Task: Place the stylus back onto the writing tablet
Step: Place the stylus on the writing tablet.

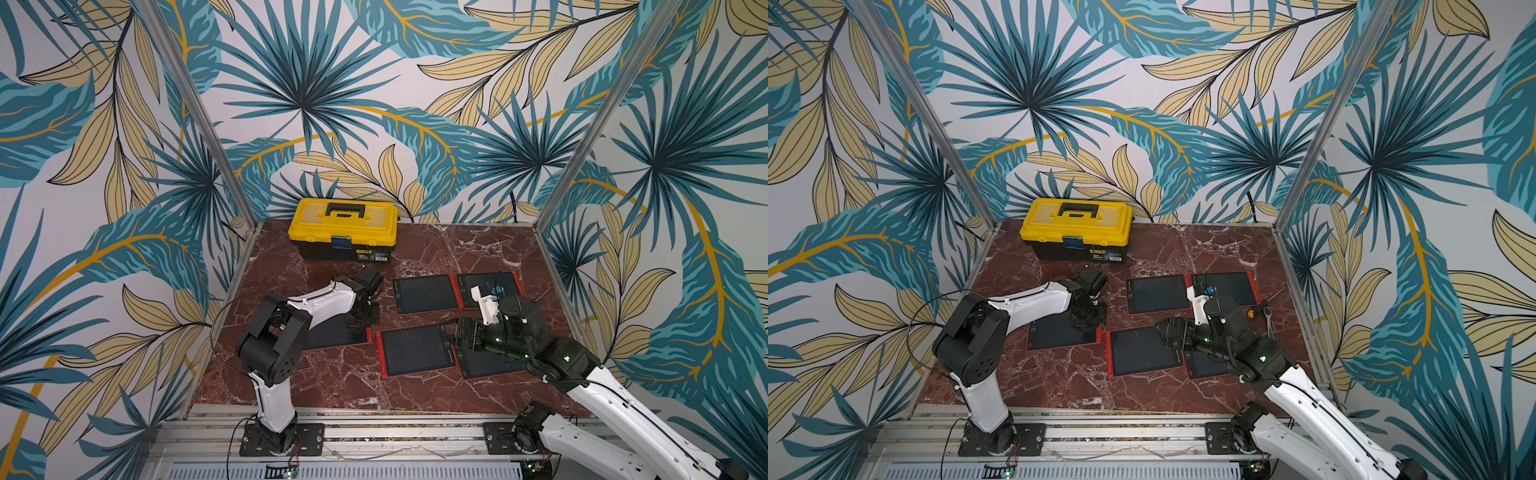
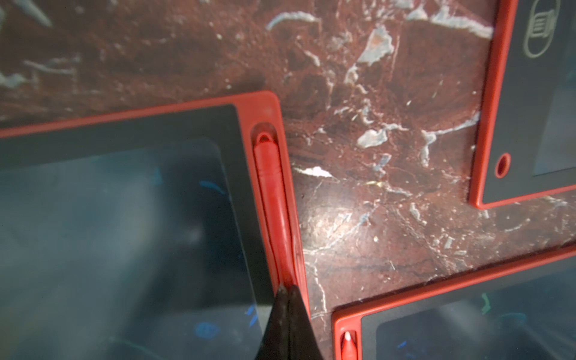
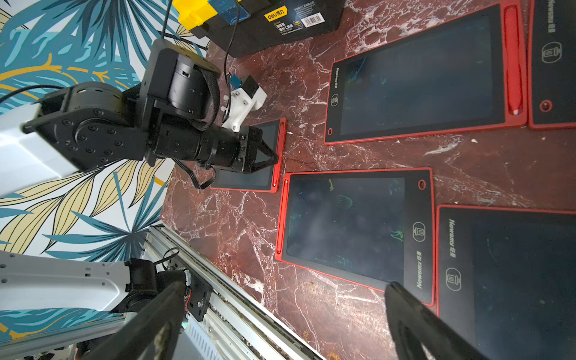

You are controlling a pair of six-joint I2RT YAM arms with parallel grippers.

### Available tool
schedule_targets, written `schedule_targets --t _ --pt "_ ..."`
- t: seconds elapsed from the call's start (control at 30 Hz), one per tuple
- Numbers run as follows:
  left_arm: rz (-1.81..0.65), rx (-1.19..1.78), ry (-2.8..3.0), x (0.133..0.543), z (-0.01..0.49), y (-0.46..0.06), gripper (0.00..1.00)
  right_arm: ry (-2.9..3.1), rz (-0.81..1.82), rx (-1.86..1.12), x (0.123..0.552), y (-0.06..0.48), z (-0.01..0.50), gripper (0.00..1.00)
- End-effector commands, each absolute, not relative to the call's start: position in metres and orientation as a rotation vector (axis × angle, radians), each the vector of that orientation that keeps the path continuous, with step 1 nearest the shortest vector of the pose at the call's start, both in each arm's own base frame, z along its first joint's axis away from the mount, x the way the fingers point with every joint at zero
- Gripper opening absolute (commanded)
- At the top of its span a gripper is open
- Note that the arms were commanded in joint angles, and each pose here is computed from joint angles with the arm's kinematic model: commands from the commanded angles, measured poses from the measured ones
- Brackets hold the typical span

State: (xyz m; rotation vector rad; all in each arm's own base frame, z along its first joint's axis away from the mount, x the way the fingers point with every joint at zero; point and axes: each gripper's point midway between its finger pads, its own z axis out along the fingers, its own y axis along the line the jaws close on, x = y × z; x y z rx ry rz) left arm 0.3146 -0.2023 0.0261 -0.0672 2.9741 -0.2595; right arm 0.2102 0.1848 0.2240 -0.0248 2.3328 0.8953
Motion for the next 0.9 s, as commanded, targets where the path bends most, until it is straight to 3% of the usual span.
schedule_targets --t 0.0,0.47,0.67,0.77,0.87 --pt "-0.213 -0.062 3.005 0.312 0.011 -0.201 0.00 2.344 0.890 -0.031 0.210 0.186 0.218 1.00" --pt "-0.164 -0.085 3.055 0.296 -0.010 -0.194 0.00 2.356 0.879 -0.020 0.209 0.183 0.214 1.00" --pt "-0.248 -0.071 2.961 0.309 0.018 -0.202 0.01 2.344 0.801 0.016 0.215 0.173 0.207 0.99" --pt "-0.282 -0.044 2.884 0.319 0.044 -0.205 0.16 2.315 0.693 0.047 0.224 0.160 0.206 1.00" --pt "-0.327 -0.038 2.801 0.328 0.076 -0.203 0.41 2.257 0.556 0.103 0.238 0.141 0.210 1.00"
